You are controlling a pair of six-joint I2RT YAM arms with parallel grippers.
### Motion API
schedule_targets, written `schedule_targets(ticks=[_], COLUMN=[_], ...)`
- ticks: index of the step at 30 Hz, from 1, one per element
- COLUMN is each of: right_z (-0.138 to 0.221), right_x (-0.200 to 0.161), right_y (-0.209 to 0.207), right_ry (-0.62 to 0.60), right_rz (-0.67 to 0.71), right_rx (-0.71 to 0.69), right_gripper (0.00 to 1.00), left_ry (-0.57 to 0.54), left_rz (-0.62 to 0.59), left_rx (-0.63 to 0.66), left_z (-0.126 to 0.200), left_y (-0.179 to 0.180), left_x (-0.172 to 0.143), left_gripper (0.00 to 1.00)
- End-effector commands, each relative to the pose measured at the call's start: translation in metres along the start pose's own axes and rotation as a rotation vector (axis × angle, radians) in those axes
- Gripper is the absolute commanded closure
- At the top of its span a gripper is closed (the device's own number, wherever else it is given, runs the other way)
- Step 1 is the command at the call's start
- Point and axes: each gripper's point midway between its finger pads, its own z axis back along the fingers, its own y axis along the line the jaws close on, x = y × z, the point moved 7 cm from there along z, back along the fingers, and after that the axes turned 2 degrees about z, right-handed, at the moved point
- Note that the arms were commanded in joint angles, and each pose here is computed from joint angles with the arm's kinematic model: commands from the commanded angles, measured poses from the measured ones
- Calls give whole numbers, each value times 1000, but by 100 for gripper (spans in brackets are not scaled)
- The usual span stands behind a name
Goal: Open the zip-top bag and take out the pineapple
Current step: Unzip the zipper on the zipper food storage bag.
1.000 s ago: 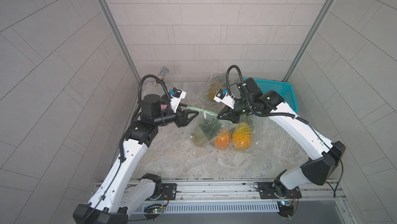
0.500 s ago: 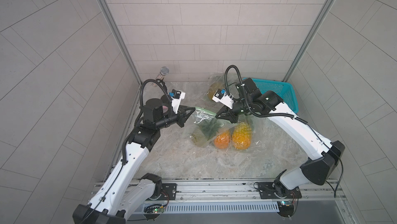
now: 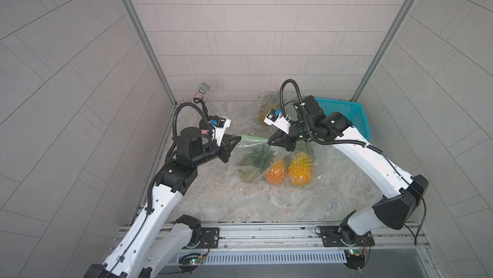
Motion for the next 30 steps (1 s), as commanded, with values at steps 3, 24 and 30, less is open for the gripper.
schedule_targets(ticks=[3, 24, 30], right_z=[33, 47, 55], right_x=[-34, -60, -66], right_y=[-10, -16, -19], right_ry=[131, 274, 294], right_rz=[-98, -139, -152], right_rx=[-107, -134, -181], right_gripper=[95, 92, 92], left_ry=[-80, -95, -104], left_rz=[-49, -60, -63], left_rx=[269, 370, 379], left_z=[23, 34, 36], left_y=[23, 30, 31], left_x=[15, 20, 24], left_gripper=[100, 100, 100])
